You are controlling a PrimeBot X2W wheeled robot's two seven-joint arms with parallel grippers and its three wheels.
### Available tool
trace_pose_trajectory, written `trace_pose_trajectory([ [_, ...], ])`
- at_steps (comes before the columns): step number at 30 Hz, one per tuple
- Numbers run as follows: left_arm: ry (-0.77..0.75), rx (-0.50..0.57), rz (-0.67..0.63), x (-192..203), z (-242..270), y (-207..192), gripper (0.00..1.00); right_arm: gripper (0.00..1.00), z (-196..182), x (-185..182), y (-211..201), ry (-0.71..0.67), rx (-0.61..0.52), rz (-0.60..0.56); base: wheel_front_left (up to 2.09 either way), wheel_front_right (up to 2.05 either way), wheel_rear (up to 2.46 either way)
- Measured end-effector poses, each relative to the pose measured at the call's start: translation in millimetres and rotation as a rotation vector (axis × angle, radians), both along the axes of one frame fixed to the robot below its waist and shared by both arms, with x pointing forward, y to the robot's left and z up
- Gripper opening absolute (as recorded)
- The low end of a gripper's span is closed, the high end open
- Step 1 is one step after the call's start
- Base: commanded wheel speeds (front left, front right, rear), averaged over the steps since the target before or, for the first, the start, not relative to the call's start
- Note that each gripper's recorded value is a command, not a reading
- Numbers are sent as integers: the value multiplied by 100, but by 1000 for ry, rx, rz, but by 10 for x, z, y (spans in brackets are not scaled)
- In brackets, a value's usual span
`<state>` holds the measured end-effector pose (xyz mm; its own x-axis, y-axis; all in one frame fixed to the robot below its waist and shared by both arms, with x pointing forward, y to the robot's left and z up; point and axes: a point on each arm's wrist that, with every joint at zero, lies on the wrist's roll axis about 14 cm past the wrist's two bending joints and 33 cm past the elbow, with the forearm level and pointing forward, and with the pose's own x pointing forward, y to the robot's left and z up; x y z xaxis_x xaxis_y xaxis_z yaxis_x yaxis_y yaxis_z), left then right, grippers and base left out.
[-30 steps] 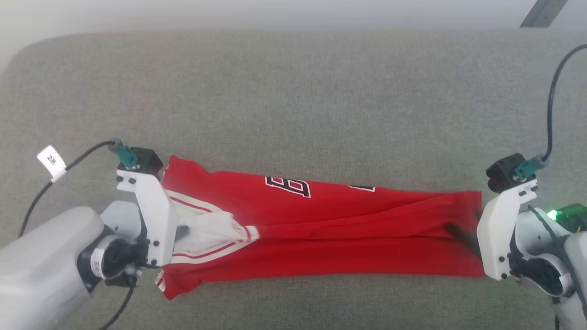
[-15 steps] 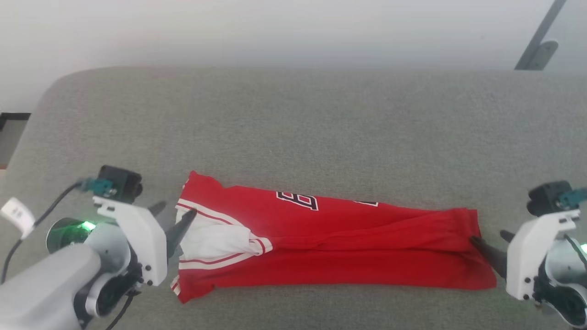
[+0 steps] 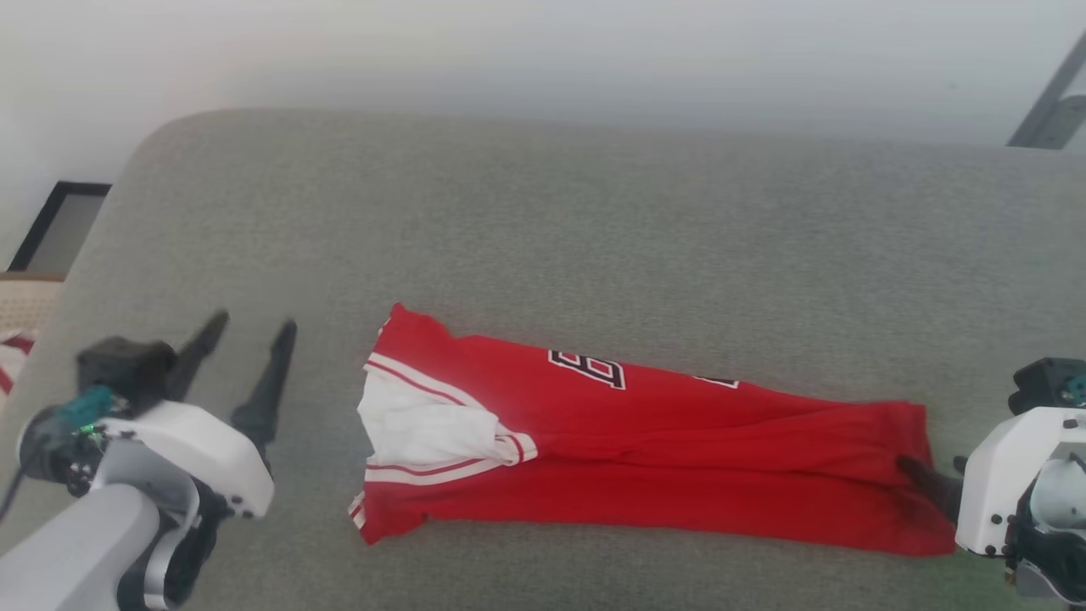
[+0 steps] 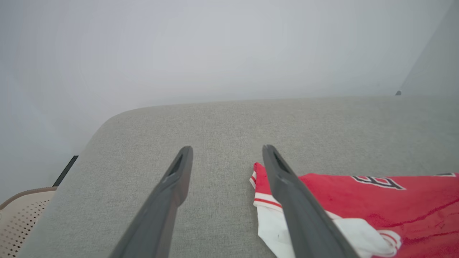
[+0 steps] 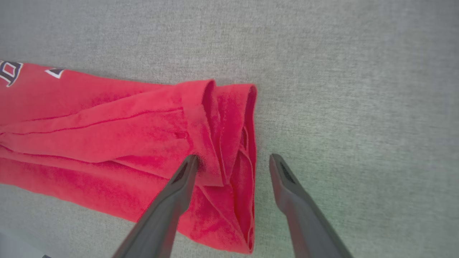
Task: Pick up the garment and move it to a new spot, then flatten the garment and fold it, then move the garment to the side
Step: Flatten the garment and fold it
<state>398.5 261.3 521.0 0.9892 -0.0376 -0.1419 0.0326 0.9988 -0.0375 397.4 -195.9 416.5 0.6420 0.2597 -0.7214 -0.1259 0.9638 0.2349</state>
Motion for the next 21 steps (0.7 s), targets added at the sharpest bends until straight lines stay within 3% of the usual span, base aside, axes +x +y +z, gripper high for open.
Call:
trace_pose_trajectory([
  [10,-113,-25,103,-209,37,218,100,100,-307,92,178,95,41,15,0,0,0],
  [11,-118,-30,109,-229,27,233,100,73,-322,97,204,103,50,18,0,0,0],
  [12,-123,-33,115,-243,21,244,100,30,-343,94,219,110,53,22,0,0,0],
  [13,-127,-40,120,-258,14,255,100,0,-355,99,227,112,55,24,0,0,0],
  [21,-151,-48,139,-338,-36,308,100,0,-382,164,278,102,78,30,0,0,0],
])
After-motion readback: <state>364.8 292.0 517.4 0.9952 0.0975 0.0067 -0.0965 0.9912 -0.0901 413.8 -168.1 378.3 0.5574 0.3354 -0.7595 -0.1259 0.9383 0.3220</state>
